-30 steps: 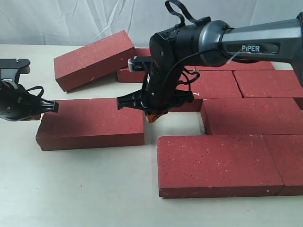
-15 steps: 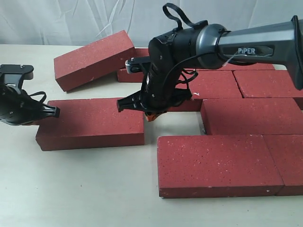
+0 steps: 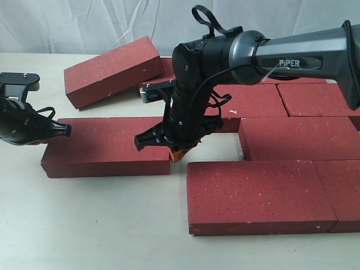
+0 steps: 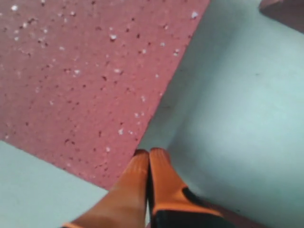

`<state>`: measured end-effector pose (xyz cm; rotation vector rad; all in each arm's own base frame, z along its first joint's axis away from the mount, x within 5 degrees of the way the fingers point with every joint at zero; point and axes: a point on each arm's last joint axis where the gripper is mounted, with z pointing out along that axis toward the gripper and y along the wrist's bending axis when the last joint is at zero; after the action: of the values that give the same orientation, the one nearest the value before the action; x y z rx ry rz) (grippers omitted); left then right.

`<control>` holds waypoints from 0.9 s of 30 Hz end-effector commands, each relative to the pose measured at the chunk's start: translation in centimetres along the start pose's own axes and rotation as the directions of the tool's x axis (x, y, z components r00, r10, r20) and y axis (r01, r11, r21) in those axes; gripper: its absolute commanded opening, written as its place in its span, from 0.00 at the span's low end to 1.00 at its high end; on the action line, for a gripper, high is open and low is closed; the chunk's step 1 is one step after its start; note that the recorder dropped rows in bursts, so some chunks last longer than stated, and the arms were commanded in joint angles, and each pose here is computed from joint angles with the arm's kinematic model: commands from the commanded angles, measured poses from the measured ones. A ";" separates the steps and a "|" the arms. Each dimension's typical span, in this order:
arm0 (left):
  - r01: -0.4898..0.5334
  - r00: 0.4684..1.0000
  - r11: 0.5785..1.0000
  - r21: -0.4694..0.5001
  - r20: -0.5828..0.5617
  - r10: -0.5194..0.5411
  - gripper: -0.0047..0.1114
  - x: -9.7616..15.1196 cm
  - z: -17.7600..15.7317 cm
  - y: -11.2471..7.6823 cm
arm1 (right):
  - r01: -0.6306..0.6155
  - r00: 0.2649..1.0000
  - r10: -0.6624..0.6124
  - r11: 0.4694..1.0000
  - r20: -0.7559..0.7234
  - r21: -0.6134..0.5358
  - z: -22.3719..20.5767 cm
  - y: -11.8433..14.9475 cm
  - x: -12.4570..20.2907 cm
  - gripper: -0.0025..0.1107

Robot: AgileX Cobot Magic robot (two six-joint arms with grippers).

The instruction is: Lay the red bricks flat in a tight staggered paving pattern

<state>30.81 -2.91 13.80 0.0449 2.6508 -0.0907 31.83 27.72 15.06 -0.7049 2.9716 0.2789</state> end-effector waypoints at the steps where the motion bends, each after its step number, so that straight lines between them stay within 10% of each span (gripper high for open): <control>1: -0.003 1.000 1.000 -0.006 0.029 0.003 0.04 -0.1 0.0 0.2 | 0.011 1.000 -0.012 1.000 -0.027 -0.028 -0.4 0.3 0.2 0.02; 27: -0.056 0.998 0.998 0.001 -0.036 0.056 0.04 0.5 0.0 -0.5 | 0.042 0.994 -0.074 0.938 0.080 0.345 -8.4 -2.6 1.0 0.02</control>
<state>30.65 -2.78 13.71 0.1293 2.6669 -0.0504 31.77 23.53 22.26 -0.7317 2.8084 -0.2173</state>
